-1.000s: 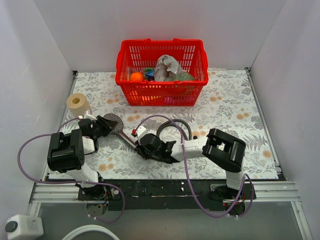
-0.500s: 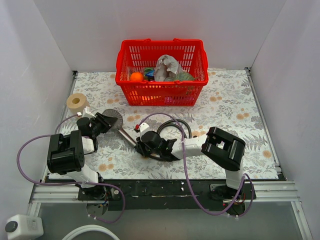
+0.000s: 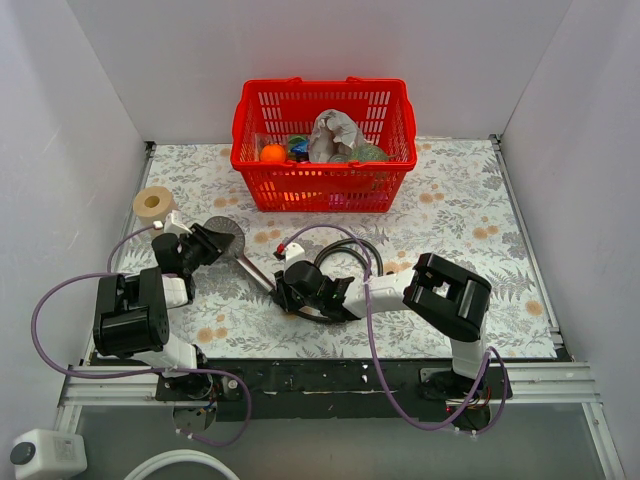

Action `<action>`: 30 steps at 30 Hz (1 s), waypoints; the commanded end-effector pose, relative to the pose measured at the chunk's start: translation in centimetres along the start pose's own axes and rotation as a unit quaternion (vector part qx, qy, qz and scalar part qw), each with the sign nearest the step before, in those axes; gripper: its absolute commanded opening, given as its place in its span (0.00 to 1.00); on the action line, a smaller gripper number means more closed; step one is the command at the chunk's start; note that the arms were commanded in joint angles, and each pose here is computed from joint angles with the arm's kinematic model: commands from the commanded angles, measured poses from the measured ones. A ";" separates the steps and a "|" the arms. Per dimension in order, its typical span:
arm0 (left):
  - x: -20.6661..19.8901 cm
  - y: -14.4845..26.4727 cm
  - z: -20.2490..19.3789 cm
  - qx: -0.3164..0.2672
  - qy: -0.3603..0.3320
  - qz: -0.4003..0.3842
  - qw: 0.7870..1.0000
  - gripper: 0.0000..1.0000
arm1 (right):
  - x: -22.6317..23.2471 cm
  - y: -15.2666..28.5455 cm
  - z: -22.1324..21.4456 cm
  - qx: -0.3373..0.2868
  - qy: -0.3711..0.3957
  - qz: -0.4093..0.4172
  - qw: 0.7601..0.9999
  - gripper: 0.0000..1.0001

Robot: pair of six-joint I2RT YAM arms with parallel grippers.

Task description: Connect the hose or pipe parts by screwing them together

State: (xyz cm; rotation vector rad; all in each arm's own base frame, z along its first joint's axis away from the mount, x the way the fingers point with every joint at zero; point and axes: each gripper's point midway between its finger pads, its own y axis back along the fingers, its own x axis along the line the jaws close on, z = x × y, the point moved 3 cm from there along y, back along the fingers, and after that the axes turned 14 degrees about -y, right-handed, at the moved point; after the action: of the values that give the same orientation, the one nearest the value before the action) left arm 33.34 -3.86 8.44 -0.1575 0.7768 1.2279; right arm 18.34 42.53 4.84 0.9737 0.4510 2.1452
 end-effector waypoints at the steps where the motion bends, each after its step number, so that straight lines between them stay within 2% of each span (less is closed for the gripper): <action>1: -2.4 2.1 -6.9 0.139 0.030 -0.076 0.987 0.00 | 1.6 -0.6 7.3 -0.130 -0.037 0.025 0.990 0.30; 3: -2.2 2.0 -7.0 0.140 0.028 -0.074 0.987 0.00 | 2.1 -0.5 7.2 -0.125 -0.024 0.045 0.991 0.32; 7: -2.1 1.9 -7.5 0.148 0.029 -0.075 0.986 0.00 | 2.9 -0.8 6.7 -0.112 -0.002 0.071 0.991 0.44; 13: -1.8 1.8 -7.7 0.148 0.027 -0.063 0.987 0.00 | 3.5 -0.8 7.1 -0.116 0.007 0.081 0.990 0.45; 17: -1.6 1.6 -6.9 0.130 0.021 -0.046 0.990 0.00 | 4.4 0.4 7.7 -0.113 0.007 0.095 0.989 0.49; 22: -1.4 1.3 -6.3 0.120 0.023 -0.032 0.992 0.00 | 4.1 3.9 9.3 -0.135 0.036 0.089 0.986 0.59; 27: -1.1 1.3 -5.7 0.110 0.024 -0.024 0.993 0.00 | 2.1 5.6 10.3 -0.122 0.076 0.107 0.984 0.59; 30: -0.6 1.5 -5.2 0.103 0.028 -0.016 0.994 0.00 | 1.4 5.8 9.3 -0.089 0.116 0.123 0.982 0.55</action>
State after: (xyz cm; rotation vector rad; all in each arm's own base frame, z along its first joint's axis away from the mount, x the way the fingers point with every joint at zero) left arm 29.89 -7.00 4.93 -0.0316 0.9473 1.1033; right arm 21.93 40.56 14.39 0.8080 0.2233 2.3702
